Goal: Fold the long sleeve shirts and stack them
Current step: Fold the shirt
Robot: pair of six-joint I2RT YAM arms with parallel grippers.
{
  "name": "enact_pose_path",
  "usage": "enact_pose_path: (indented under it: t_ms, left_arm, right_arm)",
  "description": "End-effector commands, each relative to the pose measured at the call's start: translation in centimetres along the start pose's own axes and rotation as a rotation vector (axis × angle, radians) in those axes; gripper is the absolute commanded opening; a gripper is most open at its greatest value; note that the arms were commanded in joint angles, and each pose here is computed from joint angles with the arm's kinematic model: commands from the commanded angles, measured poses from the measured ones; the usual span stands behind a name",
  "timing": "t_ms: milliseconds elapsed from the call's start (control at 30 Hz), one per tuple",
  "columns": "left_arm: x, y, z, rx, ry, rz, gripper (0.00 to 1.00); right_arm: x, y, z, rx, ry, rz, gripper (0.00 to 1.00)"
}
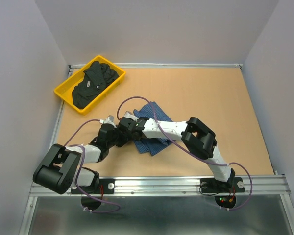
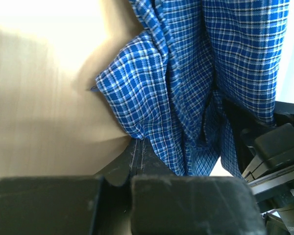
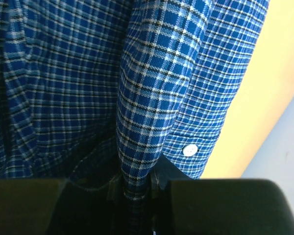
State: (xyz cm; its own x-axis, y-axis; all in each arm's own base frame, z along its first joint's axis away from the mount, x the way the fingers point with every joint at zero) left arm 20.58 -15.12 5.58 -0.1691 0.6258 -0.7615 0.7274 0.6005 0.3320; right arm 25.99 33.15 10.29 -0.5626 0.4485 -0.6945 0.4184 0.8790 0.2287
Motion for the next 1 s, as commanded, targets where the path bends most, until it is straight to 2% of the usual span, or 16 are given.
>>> enact_pose_path:
  t_ms: [0, 100, 200, 367, 400, 467, 500, 567, 600, 633, 700, 767, 967]
  left_arm:
    - [-0.3, 0.1, -0.1, -0.023, -0.028, -0.002, 0.00]
    - [-0.1, 0.0, -0.1, -0.024, -0.024, -0.007, 0.00]
    - [-0.2, 0.1, -0.2, -0.028, -0.027, -0.009, 0.00]
    - [-0.1, 0.0, -0.2, -0.029, -0.027, -0.015, 0.00]
    - [0.0, 0.0, -0.2, -0.028, -0.025, -0.014, 0.00]
    - [-0.1, 0.0, -0.2, -0.028, -0.025, -0.016, 0.00]
    - [-0.1, 0.0, -0.2, -0.030, -0.028, -0.013, 0.00]
    - [-0.1, -0.1, -0.2, -0.025, -0.029, -0.013, 0.00]
    - [-0.1, -0.1, -0.2, -0.025, -0.029, -0.014, 0.00]
    - [-0.2, -0.1, -0.3, -0.025, -0.032, -0.012, 0.00]
    - [-0.2, -0.1, -0.3, -0.026, -0.033, -0.012, 0.00]
    - [-0.2, -0.1, -0.4, -0.028, -0.037, -0.014, 0.00]
    - [-0.4, 0.0, -0.5, -0.027, -0.045, -0.016, 0.00]
  right_arm:
    - [0.3, 1.5, -1.6, -0.046, 0.057, 0.081, 0.24]
    - [0.3, 2.0, -2.7, -0.075, 0.117, 0.117, 0.30]
    - [-0.1, 2.6, -4.1, -0.112, 0.191, 0.165, 0.41]
    - [-1.1, 3.4, -5.8, -0.156, 0.230, 0.252, 0.41]
    - [-1.2, 3.4, -6.0, -0.159, 0.231, 0.259, 0.40]
    - [-1.2, 3.5, -6.0, -0.161, 0.231, 0.264, 0.29]
    - [-1.1, 3.4, -5.9, -0.159, 0.233, 0.264, 0.20]
    - [-1.0, 3.4, -5.8, -0.155, 0.233, 0.267, 0.09]
    - [-1.1, 3.4, -5.9, -0.155, 0.235, 0.271, 0.09]
    - [-1.1, 3.4, -6.0, -0.157, 0.237, 0.277, 0.03]
    - [-1.4, 3.5, -6.3, -0.166, 0.233, 0.284, 0.01]
    - [-1.7, 3.5, -6.5, -0.171, 0.234, 0.285, 0.01]
    - [-0.4, 3.4, -5.7, -0.147, 0.262, 0.285, 0.28]
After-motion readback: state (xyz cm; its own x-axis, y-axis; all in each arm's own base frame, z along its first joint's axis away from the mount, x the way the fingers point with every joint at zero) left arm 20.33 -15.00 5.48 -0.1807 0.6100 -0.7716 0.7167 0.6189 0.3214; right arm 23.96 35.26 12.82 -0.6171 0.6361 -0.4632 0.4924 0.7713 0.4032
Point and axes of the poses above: each gripper's point midway between its finger pads, its own z axis out along the fingers, its own x axis along the line the jaws close on, y = z × x, the point moved 6 cm from there along -z, back along the fingers, and after that the axes turned 2 degrees about -z, right-handed, at the moved point
